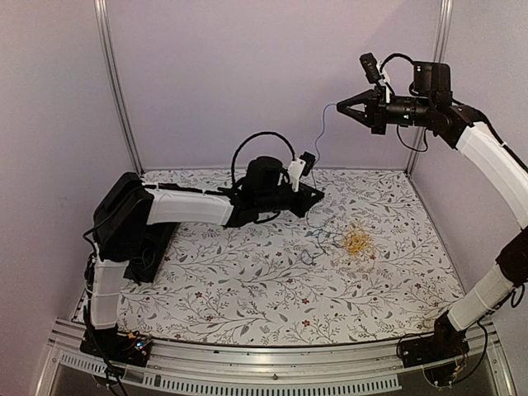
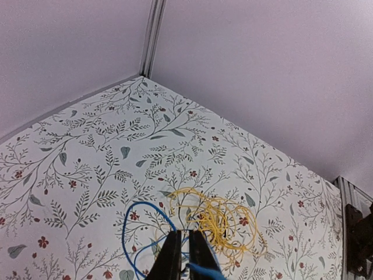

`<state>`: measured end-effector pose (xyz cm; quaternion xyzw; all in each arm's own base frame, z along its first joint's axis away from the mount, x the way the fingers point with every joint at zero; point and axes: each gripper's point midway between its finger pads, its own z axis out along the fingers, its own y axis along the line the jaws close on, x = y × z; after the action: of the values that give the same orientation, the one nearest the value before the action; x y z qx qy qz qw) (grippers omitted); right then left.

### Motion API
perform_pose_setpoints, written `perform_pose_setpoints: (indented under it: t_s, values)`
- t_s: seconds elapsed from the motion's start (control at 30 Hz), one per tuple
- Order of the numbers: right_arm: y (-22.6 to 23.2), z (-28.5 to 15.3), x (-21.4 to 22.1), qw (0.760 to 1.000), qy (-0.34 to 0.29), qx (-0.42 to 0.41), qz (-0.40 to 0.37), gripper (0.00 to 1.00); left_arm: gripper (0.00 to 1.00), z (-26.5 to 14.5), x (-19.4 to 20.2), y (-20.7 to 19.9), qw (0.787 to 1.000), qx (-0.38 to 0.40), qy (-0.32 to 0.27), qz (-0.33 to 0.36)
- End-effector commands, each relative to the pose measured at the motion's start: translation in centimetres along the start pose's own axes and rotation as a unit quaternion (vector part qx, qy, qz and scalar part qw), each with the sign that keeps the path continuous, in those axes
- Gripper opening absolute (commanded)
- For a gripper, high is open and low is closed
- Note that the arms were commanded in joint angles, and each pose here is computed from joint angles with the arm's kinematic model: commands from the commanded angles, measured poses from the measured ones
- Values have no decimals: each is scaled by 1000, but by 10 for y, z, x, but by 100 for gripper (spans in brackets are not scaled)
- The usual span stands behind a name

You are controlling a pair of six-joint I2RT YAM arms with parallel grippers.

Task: Untangle the cables

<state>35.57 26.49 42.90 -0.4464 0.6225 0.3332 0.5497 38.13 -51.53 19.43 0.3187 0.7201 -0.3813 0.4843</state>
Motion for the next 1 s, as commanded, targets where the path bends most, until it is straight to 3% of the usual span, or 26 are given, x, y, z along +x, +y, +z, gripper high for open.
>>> perform_pose_setpoints:
  t_s: [0.0, 0.13, 0.4, 0.53, 0.77, 0.83, 0.97]
  values:
    - [-5, -18, -54, 999, -48, 10, 3, 0, 6, 7, 24, 30, 999, -10, -10, -41]
    - [-28, -40, -94, 995, -93, 33, 24, 0, 0, 4, 64, 41, 998, -13, 24, -61]
    - [-49, -71, -145, 986, -152, 64, 18, 0, 0, -14, 148, 59, 989, -38, 118, -86]
    - [-51, -80, -161, 983, -170, 67, 14, 0, 5, -13, 180, 70, 980, -51, 163, -102]
    - [-45, -84, -167, 982, -179, 54, 23, 0, 17, -9, 192, 81, 974, -76, 187, -107]
    - [-44, -85, -167, 982, -179, 53, 27, 0, 8, -9, 190, 82, 974, -76, 185, -101]
    - [-44, -86, -168, 982, -181, 57, 24, 0, 0, -12, 188, 85, 974, -85, 184, -100]
